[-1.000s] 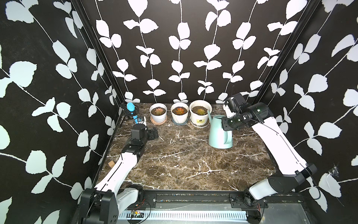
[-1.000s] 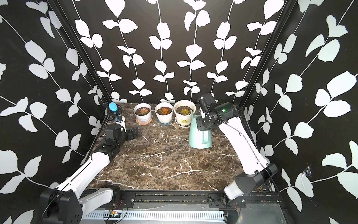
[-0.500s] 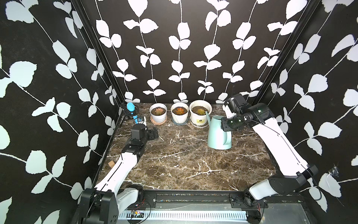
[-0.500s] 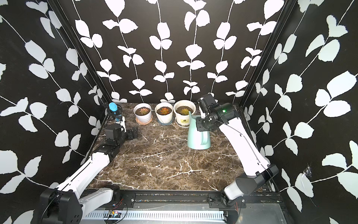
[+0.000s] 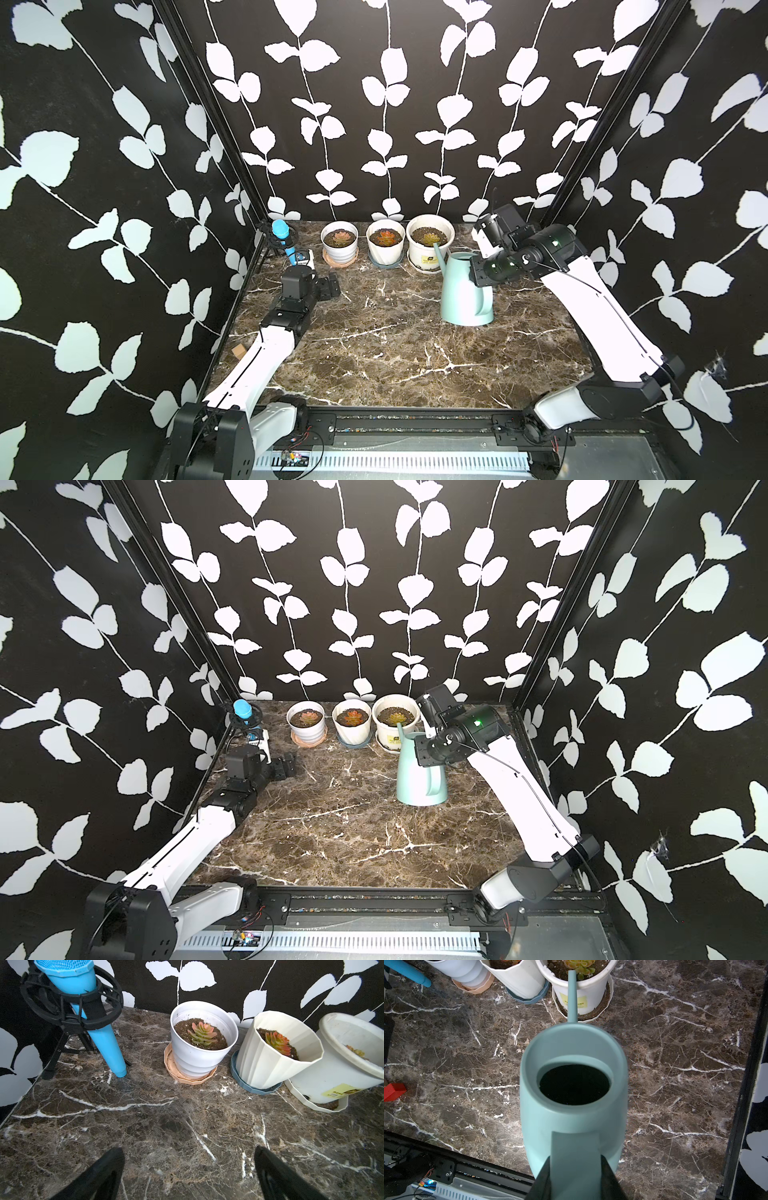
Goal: Water the succulent around the soil edge
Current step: Water the soil of the potted plant with water.
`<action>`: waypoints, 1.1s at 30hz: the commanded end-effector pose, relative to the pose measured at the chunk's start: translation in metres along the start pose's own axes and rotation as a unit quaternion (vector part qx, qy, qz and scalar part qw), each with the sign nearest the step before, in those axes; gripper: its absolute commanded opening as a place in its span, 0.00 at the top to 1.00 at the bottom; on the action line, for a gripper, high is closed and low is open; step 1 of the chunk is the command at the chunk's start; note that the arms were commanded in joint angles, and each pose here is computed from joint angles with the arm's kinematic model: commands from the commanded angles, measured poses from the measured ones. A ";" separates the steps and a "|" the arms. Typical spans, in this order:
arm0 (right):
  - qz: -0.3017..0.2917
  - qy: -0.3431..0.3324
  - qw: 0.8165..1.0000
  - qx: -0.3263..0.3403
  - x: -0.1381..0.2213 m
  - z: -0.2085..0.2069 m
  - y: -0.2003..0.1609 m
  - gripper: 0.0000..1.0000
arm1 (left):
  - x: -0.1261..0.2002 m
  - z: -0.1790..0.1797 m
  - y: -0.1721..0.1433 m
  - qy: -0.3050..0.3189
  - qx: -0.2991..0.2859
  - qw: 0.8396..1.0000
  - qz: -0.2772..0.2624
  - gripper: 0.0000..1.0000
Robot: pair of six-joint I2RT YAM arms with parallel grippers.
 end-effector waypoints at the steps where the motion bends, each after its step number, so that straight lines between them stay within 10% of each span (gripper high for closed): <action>1: -0.021 0.003 1.000 -0.003 0.010 0.004 0.002 1.00 | 0.004 -0.007 0.013 -0.012 0.001 1.000 -0.017 0.01; 33: -0.032 0.013 0.999 0.010 0.002 0.027 0.041 1.00 | 0.006 -0.008 0.015 -0.015 0.003 1.000 -0.021 0.01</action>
Point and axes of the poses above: each gripper's point midway between its finger pads, its own x axis back along the fingers, its own z axis along the line the jaws close on, y = z × x, the point moved 4 cm from there along x, back along the fingers, and after that the axes turned 8 degrees about x, right-handed, at the moved point
